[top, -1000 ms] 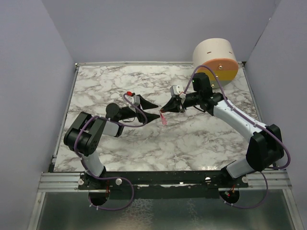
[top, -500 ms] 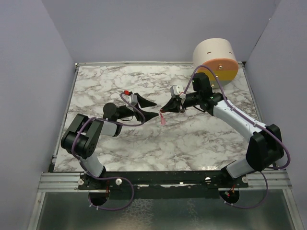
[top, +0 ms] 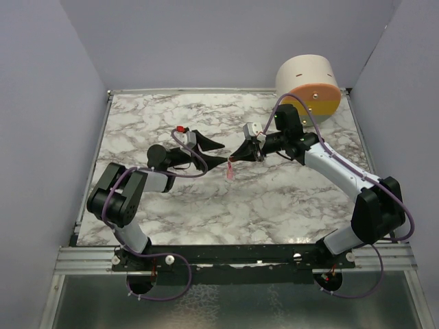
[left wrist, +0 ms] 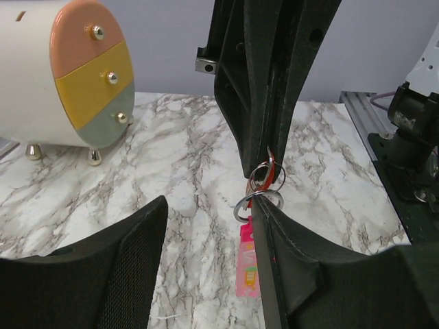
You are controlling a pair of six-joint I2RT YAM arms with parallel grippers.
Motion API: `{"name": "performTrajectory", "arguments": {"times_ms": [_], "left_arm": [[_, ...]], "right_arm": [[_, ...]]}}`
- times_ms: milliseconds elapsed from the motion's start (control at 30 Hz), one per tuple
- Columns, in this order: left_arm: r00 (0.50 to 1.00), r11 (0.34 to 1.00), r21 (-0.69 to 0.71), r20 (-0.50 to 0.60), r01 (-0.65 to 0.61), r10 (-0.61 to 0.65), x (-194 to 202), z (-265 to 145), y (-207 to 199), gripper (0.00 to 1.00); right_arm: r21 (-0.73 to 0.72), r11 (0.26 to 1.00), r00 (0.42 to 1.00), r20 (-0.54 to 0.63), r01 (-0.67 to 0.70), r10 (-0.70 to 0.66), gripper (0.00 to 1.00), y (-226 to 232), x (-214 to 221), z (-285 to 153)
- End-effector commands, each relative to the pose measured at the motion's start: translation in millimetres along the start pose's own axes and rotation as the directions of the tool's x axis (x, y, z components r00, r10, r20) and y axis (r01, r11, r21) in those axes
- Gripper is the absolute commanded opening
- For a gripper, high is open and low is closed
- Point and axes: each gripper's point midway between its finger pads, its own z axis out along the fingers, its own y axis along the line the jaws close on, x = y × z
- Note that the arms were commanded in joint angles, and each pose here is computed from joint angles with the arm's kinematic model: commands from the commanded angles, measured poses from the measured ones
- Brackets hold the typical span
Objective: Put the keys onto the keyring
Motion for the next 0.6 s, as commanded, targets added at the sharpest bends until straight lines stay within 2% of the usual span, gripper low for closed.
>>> {"name": "performTrajectory", "arguments": {"times_ms": [0,567], "left_arm": [[0.980,0.981,0.064,0.093,-0.181,0.174,-28,5,-6,0.52],[0.987,0.982,0.115,0.078,-0.150,0.141,-15,16,-12,0.51]], "right_arm": [[-0.027,1.000,1.000,0.024,0.000,0.001,0.01,1,-4,0],[-0.032,0.999,1.000,0.025,-0.004,0.004,0.01,0,-2,2]]}}
